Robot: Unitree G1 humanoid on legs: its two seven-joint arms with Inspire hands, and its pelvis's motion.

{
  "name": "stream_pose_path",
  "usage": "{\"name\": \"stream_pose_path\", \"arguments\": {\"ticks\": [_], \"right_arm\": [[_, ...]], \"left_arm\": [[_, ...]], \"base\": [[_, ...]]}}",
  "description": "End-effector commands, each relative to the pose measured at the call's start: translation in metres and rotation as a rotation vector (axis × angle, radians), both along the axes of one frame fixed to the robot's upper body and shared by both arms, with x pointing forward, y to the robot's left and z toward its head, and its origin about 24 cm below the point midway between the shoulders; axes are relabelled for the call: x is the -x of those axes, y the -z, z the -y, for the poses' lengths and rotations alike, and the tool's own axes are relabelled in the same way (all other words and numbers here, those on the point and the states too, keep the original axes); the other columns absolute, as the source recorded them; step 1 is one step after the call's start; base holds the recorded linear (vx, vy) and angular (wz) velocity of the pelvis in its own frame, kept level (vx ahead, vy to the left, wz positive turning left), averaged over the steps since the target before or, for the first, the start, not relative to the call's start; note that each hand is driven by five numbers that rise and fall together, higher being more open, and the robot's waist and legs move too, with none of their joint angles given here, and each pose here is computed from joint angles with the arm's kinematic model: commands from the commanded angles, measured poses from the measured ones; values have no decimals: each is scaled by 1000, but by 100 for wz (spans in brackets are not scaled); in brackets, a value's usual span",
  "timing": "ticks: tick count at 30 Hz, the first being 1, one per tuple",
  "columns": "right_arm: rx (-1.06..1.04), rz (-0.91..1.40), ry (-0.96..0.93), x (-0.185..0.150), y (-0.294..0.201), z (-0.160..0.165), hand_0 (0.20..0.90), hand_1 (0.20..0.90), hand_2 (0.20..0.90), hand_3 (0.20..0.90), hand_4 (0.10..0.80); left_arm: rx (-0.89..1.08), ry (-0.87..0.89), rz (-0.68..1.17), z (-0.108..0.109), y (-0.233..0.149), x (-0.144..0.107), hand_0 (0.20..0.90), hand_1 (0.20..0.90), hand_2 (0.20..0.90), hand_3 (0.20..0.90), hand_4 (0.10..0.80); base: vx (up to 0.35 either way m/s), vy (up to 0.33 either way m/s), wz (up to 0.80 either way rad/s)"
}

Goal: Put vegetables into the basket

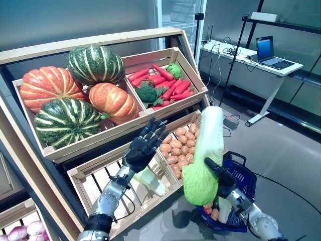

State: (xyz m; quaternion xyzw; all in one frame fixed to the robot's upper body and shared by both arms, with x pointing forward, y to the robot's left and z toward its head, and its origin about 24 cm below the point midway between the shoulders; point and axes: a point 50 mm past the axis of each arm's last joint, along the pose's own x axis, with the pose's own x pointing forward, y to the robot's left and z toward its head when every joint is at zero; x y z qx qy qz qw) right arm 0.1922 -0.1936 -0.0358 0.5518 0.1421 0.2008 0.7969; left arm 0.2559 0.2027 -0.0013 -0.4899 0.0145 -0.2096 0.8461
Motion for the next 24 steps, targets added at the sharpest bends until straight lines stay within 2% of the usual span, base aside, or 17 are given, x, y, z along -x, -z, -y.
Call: {"name": "stream_pose_path", "arguments": {"ticks": [1, 4, 6, 10, 12, 18, 21, 24], "right_arm": [[-48, 275, 148, -43, -47, 9, 300, 300, 300, 300, 400], [60, 216, 230, -43, -42, 27, 300, 300, 300, 300, 400], [233, 117, 335, -41, -32, 54, 300, 300, 300, 300, 400], [450, -35, 544, -35, -21, 96, 300, 300, 300, 300, 400], [555, -81, 621, -34, -20, 107, 300, 300, 300, 300, 400], [655, -218, 766, -35, -11, 126, 300, 300, 300, 300, 400], [706, -252, 831, -45, -15, 129, 300, 300, 300, 300, 400], [759, -243, 913, -69, -36, 137, 300, 300, 300, 300, 400]], "left_arm": [[-54, -145, 120, -28, -30, -26, 900, 900, 900, 900, 800], [-148, -258, 63, -43, -25, -24, 900, 900, 900, 900, 800], [-282, -358, 37, -58, -25, -23, 900, 900, 900, 900, 800], [-601, -462, 30, -71, -31, -21, 900, 900, 900, 900, 800], [-745, -490, 55, -70, -38, -23, 900, 900, 900, 900, 800], [-1096, -516, 126, -62, -51, -23, 900, 900, 900, 900, 800], [-1260, -502, 205, -52, -59, -24, 900, 900, 900, 900, 800], [-1317, -519, 266, -42, -71, -35, 900, 900, 900, 900, 800]], "base": [[-3, -36, -14], [0, -27, -9], [11, -31, -6], [19, -42, -2], [-5, -35, 0], [8, -42, -3], [-10, -46, 1], [-128, -40, 0]]}}
